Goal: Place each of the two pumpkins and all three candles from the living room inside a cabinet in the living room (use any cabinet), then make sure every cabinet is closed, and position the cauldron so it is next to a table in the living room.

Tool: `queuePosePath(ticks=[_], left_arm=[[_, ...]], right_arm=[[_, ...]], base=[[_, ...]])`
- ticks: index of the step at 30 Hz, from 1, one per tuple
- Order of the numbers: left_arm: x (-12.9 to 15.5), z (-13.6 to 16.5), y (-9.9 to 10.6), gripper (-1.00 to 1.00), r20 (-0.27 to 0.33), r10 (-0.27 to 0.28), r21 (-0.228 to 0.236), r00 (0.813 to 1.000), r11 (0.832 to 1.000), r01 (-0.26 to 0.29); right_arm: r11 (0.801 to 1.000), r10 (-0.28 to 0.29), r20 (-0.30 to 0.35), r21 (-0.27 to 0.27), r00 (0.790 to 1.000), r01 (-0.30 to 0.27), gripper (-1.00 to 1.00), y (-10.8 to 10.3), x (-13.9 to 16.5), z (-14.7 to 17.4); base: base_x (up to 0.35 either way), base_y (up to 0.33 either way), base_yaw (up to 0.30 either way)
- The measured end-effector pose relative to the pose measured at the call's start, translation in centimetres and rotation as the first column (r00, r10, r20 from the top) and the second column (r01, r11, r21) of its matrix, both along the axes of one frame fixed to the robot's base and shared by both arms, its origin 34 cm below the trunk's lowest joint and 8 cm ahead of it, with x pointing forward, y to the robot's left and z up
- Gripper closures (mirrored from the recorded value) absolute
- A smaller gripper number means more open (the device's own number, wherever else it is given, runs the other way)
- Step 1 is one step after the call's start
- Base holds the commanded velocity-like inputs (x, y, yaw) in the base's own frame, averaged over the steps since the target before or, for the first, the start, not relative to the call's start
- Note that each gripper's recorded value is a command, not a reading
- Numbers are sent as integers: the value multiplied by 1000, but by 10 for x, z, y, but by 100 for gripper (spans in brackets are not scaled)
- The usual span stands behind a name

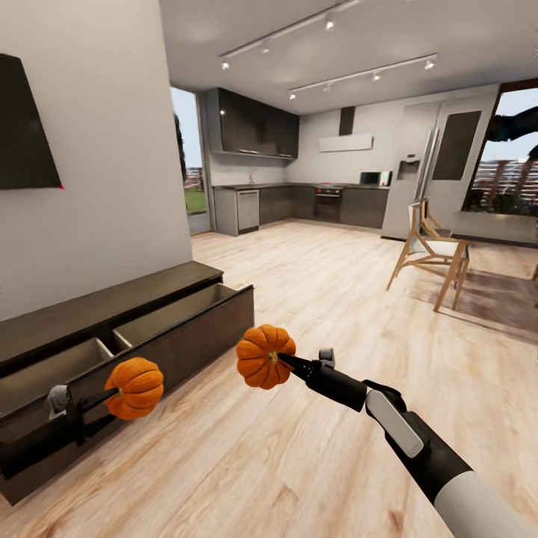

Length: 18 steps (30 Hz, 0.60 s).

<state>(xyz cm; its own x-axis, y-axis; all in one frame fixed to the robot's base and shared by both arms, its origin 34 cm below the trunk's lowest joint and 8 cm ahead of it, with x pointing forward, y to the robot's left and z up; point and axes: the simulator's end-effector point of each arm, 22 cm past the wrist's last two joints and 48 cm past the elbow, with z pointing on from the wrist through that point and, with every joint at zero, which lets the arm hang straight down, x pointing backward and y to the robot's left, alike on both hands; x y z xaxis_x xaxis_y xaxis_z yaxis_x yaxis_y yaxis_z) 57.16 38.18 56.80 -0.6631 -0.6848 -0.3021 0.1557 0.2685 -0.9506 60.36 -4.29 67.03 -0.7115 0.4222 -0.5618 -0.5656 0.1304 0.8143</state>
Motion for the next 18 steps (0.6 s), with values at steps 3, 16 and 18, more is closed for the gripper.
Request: queuePosePath(ticks=[3,16,18], left_arm=[[-1,6,-1,100,10,-2,1,1000,1000,2],[0,30,-1,100,35,-3,3,999,1000,3],[2,33,-1,100,32,-3,3,999,1000,3]], right_arm=[[1000,0,13,-1,1000,0,100,0,-2,7],[1000,13,-9,-26,1000,-13,100,3,-4,23],[999,3,-24,-42,1000,-4,100,3,0,22]], base=[[0,0,-10],[0,0,60],[0,0,96]])
